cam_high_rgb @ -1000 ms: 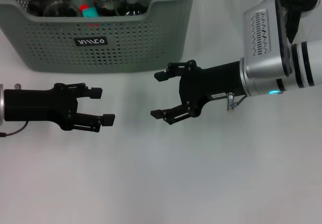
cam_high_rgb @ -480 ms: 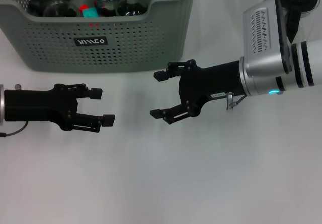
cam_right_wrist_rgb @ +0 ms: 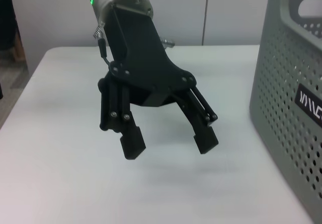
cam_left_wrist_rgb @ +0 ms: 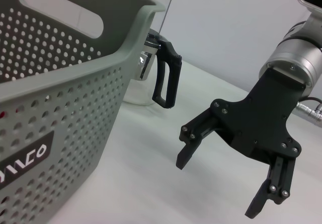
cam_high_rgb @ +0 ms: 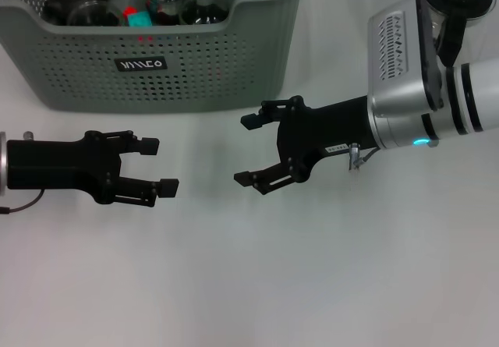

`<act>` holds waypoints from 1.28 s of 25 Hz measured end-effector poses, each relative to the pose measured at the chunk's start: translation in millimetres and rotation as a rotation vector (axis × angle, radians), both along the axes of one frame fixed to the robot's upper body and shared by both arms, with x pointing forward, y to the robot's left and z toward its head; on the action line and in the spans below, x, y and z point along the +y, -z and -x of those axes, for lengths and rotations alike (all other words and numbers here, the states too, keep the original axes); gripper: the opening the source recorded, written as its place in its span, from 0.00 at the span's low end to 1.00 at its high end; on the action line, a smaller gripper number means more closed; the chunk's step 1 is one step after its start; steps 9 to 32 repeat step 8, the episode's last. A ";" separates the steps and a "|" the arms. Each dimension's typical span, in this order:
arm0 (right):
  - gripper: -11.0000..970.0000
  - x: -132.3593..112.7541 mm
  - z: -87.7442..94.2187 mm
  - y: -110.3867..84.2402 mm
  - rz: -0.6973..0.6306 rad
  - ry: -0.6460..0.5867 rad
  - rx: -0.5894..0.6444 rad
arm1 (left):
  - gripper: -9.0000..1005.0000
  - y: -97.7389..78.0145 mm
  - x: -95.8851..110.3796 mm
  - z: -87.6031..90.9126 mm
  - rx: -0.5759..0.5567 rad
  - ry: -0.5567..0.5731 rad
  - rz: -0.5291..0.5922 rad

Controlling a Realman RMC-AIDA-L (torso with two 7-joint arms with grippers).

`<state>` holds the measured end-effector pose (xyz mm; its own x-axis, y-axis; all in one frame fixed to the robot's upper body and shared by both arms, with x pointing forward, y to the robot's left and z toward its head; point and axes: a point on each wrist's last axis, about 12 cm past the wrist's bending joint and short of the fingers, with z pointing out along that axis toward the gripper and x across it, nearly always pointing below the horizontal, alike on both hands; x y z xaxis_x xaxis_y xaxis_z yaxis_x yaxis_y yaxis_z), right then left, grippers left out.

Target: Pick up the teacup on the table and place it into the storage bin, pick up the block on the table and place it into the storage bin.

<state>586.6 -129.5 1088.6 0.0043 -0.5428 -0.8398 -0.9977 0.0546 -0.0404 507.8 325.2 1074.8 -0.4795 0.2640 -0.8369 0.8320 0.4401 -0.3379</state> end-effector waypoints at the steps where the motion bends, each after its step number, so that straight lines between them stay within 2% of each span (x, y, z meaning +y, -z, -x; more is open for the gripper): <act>1: 0.96 0.0 0.0 0.0 0.000 0.000 0.000 | 0.94 0.0 0.0 0.0 0.000 0.000 0.000; 32: 0.96 -0.2 -0.6 0.3 0.004 0.004 -0.003 | 0.94 0.6 -0.3 0.4 0.004 0.004 -0.004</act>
